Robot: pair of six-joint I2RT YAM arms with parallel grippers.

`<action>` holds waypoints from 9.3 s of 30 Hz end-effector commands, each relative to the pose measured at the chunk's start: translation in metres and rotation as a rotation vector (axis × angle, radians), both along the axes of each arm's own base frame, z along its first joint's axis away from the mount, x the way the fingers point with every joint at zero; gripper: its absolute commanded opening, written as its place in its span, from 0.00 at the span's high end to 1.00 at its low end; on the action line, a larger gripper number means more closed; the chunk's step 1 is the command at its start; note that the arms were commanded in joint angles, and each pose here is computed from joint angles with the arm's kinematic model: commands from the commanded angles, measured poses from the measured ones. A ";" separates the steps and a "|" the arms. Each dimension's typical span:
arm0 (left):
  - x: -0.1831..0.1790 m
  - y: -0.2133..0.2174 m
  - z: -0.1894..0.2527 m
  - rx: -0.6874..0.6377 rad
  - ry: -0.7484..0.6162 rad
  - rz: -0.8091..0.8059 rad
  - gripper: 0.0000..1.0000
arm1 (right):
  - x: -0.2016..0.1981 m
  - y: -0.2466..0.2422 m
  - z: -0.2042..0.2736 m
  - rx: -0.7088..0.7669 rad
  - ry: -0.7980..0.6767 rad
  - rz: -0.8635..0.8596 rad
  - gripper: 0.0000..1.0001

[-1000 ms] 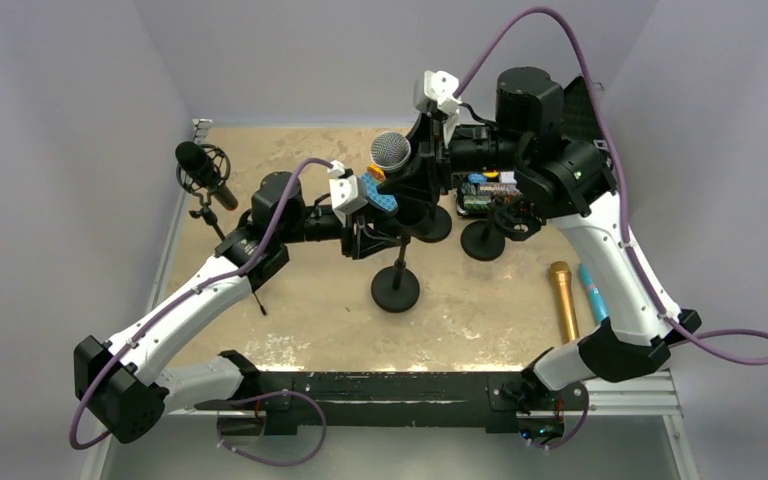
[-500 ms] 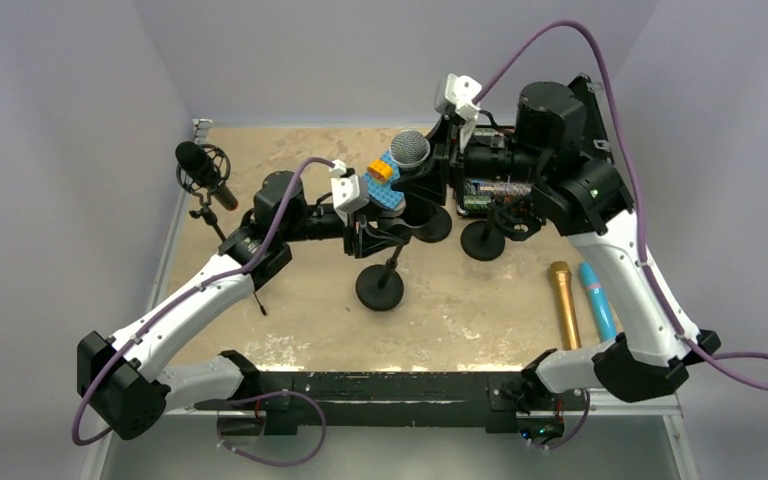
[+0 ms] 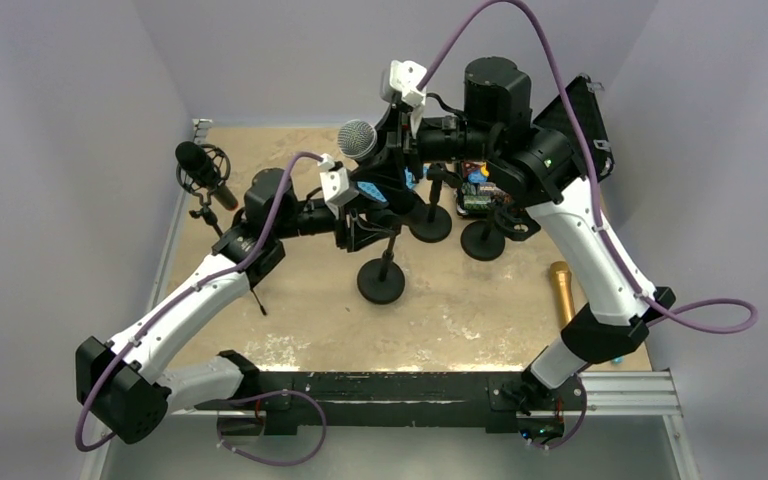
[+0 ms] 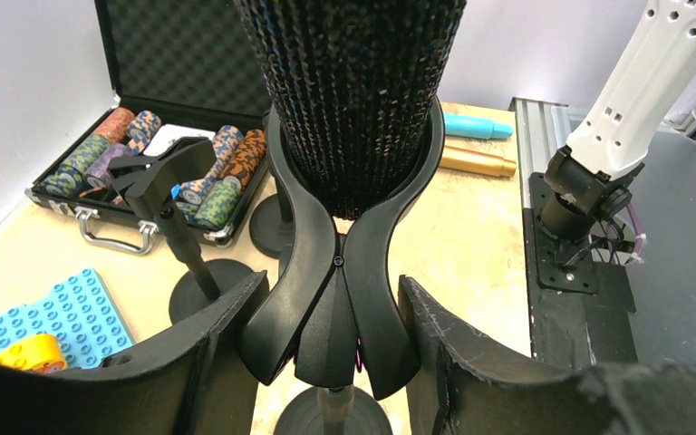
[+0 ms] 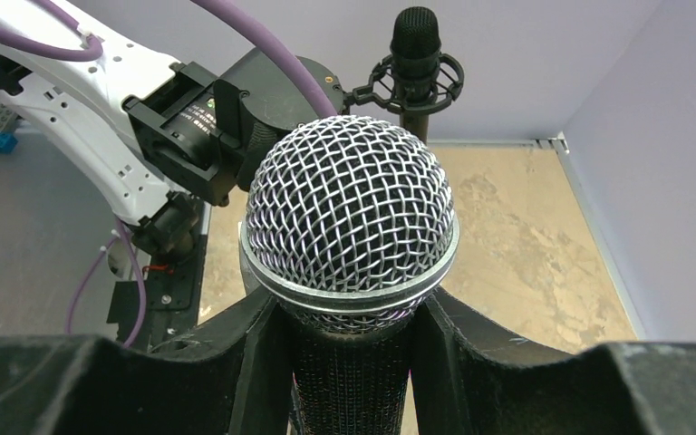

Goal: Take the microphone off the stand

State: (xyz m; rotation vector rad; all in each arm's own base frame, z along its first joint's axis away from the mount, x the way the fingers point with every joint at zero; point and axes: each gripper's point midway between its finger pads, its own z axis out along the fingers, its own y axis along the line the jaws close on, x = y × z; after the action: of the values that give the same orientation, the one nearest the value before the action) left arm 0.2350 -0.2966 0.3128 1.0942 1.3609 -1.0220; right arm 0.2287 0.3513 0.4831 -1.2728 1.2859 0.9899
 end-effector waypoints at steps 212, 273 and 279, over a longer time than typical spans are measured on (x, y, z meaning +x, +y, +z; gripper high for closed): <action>-0.003 0.086 0.092 0.087 -0.300 0.354 0.00 | 0.028 -0.393 -0.411 -0.451 1.115 -1.199 0.90; -0.044 0.099 0.095 0.144 -0.341 0.261 0.02 | 0.015 -0.354 -0.097 0.001 0.491 -1.285 0.31; -0.068 0.118 0.062 0.226 -0.320 0.253 0.03 | 0.006 -0.232 -0.065 -0.189 0.205 -0.682 0.31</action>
State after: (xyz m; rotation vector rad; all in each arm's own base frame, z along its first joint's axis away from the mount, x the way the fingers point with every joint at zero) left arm 0.1791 -0.1904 0.3998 1.1087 1.2817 -0.5236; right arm 0.2483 0.0374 0.4062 -0.2491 1.9742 0.3353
